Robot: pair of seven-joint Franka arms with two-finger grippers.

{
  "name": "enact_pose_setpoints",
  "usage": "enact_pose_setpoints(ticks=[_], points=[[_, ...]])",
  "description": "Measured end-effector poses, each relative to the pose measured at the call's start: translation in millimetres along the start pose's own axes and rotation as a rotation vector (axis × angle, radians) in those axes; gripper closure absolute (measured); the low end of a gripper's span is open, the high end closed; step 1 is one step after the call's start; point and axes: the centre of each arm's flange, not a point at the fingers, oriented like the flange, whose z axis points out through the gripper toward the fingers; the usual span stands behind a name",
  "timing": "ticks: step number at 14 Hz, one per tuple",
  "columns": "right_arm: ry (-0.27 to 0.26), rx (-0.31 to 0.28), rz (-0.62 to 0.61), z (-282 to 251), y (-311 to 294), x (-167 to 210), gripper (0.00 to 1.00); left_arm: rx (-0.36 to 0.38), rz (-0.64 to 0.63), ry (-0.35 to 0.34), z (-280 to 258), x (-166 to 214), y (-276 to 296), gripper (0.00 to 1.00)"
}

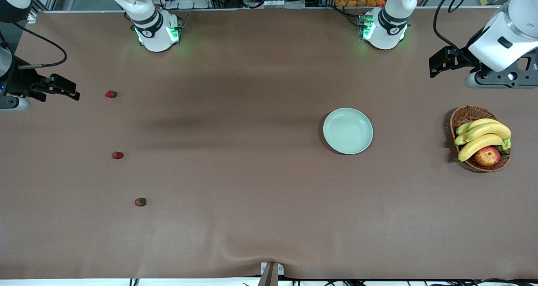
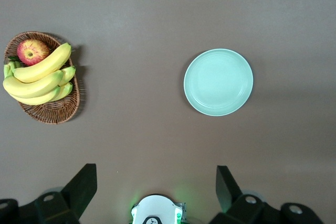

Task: Collect all strawberries into plate
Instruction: 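Reach the right gripper toward the scattered strawberries, then lower the right gripper and grasp the middle red strawberry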

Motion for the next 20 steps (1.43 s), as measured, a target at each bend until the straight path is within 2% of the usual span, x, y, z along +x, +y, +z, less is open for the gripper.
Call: enact_pose_setpoints(ticks=[8,12,15,18,20], points=[[0.004,0.000,-0.003,-1,-2,1,0.00,0.001,0.019,-0.011,6,3,10,0.00],[0.027,0.002,-0.005,8,0,12,0.00,0.002,0.023,-0.034,17,11,13,0.00],[-0.001,0.018,-0.005,55,5,41,0.00,0.000,0.037,-0.043,22,14,21,0.00],[-0.026,0.035,-0.003,123,14,77,0.00,0.001,0.057,-0.043,22,12,31,0.00],[-0.045,0.023,-0.006,166,22,94,0.00,0.002,0.062,-0.043,23,12,34,0.00]])
